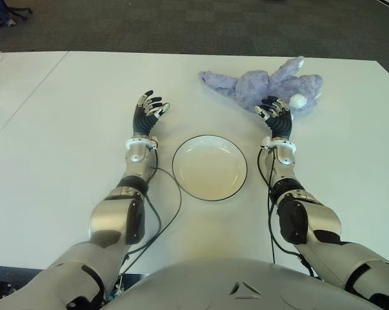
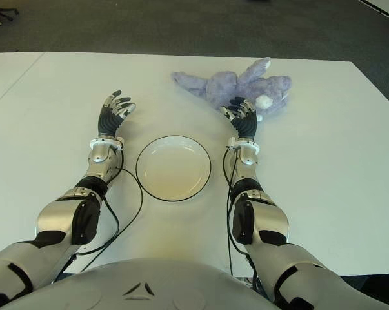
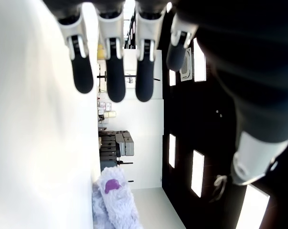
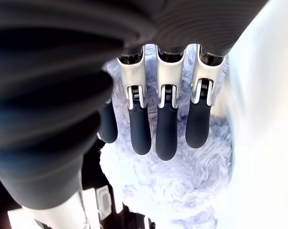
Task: Put the doll into the plate.
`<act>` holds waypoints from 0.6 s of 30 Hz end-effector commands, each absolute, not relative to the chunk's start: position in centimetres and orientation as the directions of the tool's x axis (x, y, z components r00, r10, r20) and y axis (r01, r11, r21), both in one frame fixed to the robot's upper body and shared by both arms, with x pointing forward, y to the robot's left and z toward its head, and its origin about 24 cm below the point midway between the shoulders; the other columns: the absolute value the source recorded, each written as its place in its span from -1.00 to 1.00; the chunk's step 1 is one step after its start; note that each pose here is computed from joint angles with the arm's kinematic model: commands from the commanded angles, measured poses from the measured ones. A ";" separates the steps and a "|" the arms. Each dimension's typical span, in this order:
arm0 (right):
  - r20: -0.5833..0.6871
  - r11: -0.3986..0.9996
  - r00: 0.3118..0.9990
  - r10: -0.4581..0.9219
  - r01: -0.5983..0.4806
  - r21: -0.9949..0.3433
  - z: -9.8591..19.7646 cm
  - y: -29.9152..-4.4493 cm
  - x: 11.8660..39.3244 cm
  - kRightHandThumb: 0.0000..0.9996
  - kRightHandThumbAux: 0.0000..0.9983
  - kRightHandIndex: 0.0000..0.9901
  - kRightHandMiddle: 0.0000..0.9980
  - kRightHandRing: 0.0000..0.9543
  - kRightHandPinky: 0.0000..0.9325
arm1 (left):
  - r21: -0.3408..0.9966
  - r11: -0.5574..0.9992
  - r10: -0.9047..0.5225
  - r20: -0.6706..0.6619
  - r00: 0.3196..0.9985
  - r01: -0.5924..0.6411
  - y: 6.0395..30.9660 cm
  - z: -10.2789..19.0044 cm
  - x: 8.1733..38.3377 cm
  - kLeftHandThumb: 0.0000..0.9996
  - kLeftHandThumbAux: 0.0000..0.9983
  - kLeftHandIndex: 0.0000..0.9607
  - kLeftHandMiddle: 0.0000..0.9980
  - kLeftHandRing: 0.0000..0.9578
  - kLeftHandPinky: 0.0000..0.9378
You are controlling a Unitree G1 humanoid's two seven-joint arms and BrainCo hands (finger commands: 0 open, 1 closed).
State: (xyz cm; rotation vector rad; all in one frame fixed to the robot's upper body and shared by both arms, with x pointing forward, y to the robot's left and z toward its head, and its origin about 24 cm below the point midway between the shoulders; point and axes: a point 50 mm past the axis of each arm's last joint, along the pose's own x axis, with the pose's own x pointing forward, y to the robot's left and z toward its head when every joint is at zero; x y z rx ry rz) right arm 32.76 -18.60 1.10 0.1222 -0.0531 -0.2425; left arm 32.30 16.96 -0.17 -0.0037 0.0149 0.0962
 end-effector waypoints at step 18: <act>-0.052 0.889 0.923 -0.382 0.351 -0.294 -6.8 -15.1 23.7 -0.87 0.47 -0.53 -0.47 -0.41 -0.39 | -0.021 0.995 0.077 -0.441 0.894 -0.096 15.0 -9.4 24.2 -1.00 0.33 -0.67 -0.44 -0.40 -0.43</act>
